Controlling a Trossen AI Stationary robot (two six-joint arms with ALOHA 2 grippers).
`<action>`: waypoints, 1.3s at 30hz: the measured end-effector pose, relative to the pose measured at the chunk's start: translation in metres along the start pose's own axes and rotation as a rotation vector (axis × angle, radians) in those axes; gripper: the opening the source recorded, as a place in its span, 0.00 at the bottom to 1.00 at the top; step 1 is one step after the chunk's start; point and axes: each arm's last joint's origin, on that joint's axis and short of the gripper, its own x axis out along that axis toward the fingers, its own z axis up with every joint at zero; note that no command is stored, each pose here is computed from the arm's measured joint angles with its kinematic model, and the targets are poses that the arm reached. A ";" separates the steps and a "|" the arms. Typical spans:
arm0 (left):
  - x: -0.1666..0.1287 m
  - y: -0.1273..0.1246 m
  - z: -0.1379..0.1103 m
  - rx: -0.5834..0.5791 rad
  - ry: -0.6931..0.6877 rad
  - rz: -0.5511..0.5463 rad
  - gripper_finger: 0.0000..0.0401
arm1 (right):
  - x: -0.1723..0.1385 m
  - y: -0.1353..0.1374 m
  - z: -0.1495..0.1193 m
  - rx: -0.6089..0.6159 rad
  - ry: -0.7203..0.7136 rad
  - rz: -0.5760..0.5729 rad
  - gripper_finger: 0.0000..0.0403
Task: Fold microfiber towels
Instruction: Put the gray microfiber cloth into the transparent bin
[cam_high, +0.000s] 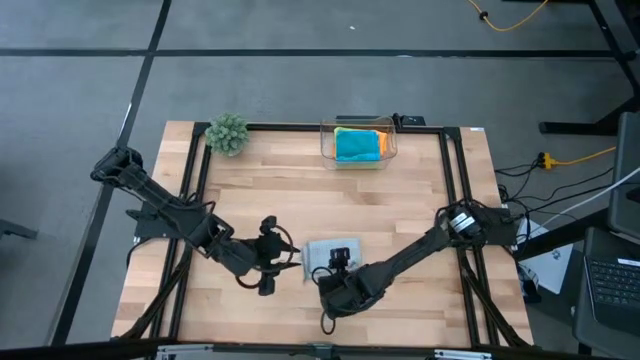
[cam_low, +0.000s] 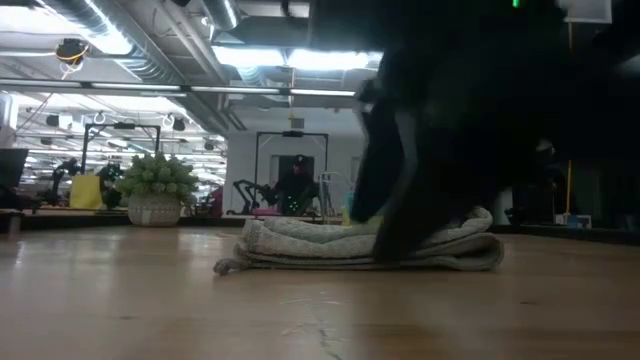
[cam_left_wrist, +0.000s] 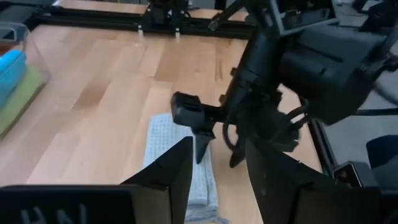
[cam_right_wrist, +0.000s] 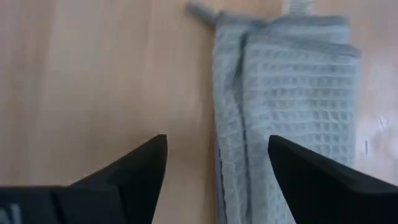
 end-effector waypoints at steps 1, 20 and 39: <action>0.000 0.000 -0.001 0.001 0.003 0.000 0.35 | 0.005 0.002 -0.001 -0.038 0.009 -0.008 0.70; 0.000 0.000 -0.002 -0.006 0.004 0.001 0.35 | 0.020 -0.003 -0.015 -0.083 0.097 -0.208 0.70; 0.000 0.000 -0.002 -0.006 0.004 0.001 0.35 | 0.042 -0.050 -0.003 -0.034 0.180 -0.038 0.70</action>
